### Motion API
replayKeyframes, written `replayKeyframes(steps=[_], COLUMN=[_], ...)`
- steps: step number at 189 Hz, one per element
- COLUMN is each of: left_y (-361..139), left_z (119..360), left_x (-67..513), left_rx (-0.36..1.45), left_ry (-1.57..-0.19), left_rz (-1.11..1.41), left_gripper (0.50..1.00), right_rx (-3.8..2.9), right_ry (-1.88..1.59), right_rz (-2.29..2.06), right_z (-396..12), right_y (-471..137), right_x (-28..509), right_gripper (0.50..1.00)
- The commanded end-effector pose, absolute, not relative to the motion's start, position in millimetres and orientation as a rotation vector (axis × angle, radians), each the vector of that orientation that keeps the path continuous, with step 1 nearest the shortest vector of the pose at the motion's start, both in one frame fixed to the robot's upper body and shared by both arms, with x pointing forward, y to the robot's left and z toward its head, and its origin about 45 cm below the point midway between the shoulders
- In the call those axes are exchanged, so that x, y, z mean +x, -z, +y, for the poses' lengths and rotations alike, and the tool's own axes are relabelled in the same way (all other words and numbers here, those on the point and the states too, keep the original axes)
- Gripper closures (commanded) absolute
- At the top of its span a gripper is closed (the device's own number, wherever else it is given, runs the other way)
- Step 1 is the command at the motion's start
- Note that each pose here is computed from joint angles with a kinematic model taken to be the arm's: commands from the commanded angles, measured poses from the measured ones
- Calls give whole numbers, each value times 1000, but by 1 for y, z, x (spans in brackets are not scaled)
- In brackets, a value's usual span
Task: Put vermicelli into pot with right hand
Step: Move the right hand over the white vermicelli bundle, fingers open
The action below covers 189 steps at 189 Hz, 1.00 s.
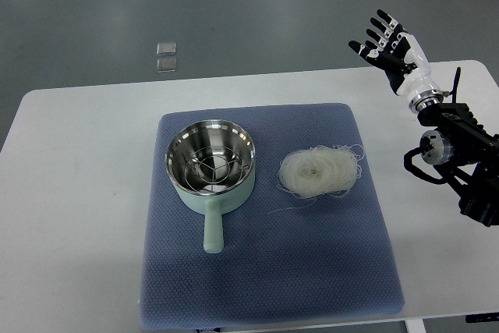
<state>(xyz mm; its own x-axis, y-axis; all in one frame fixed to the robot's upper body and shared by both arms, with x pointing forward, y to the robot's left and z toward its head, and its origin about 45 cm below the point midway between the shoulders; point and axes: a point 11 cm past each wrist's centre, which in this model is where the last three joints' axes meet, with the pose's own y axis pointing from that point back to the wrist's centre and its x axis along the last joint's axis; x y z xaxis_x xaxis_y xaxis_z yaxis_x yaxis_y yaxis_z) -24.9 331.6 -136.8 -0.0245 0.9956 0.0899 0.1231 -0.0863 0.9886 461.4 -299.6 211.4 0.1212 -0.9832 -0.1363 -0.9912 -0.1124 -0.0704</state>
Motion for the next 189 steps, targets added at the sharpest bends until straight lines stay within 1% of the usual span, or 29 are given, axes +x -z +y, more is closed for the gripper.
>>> replayKeyframes(steps=[1, 34, 64, 77, 100, 124, 153, 189], left_y=[137, 137, 137, 137, 137, 137, 137, 137], left_z=[332, 332, 332, 332, 332, 332, 332, 332], left_x=[-25, -25, -25, -25, -25, -25, -25, -25], left_rx=[1351, 1351, 1351, 1350, 1351, 1350, 1351, 1351], left_ry=[-1237, -1237, -1237, -1238, -1237, -1238, -1237, -1237], left_rz=[1279, 1279, 1279, 1280, 1279, 1280, 1279, 1279], left_gripper=[500, 500, 500, 500, 500, 500, 500, 500], right_rx=[-2427, -2797, -3048, -3137, -3286, -3401, -3482, -3499], right_ry=[175, 649, 889, 1013, 1193, 1279, 1325, 1417], right_rz=[1922, 1703, 1413, 1238, 939, 669, 476, 399], right_z=[-304, -306, -305, -296, -276, -259, -244, -234], right_y=[-232, -250, -265, -278, -278, -270, -249, -232], right_x=[460, 448, 431, 424, 407, 393, 383, 380], right_gripper=[572, 572, 572, 572, 572, 572, 572, 574])
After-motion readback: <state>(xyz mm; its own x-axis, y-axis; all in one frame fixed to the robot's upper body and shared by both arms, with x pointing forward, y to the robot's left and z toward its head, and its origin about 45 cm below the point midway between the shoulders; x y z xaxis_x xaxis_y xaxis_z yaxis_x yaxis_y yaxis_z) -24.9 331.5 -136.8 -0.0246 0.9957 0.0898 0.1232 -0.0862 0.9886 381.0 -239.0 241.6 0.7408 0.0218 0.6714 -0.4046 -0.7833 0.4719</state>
